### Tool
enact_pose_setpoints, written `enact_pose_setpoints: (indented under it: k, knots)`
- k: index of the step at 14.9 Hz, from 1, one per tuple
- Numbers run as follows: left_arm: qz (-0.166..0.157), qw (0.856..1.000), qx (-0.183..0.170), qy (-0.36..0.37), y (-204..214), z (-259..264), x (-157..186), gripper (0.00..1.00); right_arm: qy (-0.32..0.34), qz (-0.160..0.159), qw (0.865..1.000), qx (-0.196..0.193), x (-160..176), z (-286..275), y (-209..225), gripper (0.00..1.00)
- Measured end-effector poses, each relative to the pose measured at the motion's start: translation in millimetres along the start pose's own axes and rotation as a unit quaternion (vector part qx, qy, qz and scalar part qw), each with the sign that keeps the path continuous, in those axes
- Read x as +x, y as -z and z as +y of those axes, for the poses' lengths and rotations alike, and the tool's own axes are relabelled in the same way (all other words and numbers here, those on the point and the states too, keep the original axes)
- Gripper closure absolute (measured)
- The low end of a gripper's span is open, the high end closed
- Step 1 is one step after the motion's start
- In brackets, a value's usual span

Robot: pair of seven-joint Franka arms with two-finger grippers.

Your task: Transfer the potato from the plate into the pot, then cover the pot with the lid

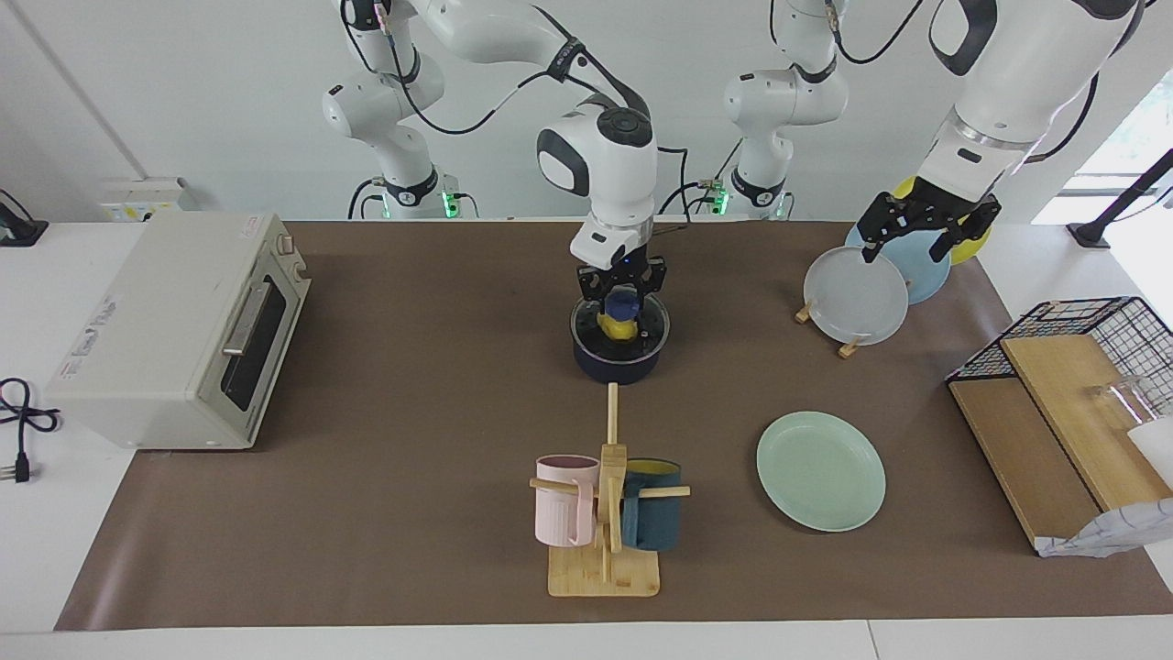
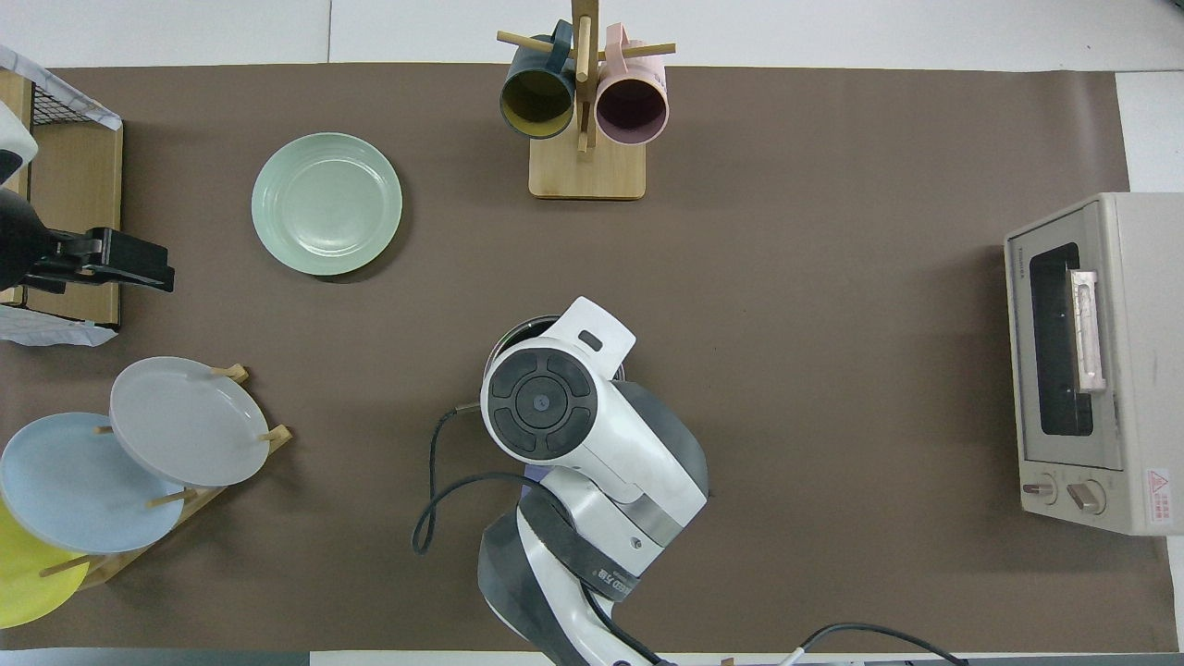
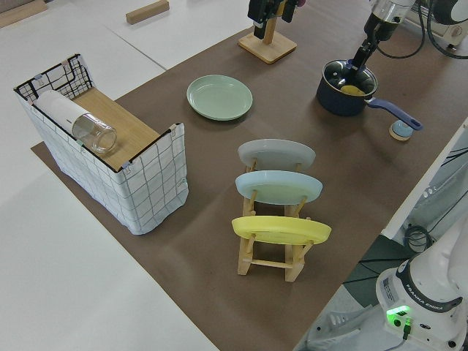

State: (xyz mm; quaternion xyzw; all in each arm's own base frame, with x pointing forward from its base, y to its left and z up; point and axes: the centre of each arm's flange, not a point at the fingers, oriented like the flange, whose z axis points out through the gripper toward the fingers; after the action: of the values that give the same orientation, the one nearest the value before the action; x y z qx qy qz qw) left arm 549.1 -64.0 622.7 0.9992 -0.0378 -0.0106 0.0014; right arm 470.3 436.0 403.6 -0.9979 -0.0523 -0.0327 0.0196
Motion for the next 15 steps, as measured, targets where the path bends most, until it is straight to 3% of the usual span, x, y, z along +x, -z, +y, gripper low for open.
enact_pose_setpoints:
  k: [4,13,15]
  knots:
    - [-0.014,1.0,0.001,0.0,-2.2,-0.4,-3.2,0.0,0.007,0.005,1.0,-0.005,-1.2,-1.9,-0.1,0.35]
    - [-0.014,1.0,0.001,0.003,-1.2,-3.5,-4.1,0.0,0.008,0.008,1.0,-0.004,-1.1,-1.9,-0.6,0.33]
    - [-0.014,1.0,0.001,0.003,-1.2,-3.5,-4.1,0.0,0.005,0.016,1.0,0.0,3.4,1.3,-5.5,0.17]
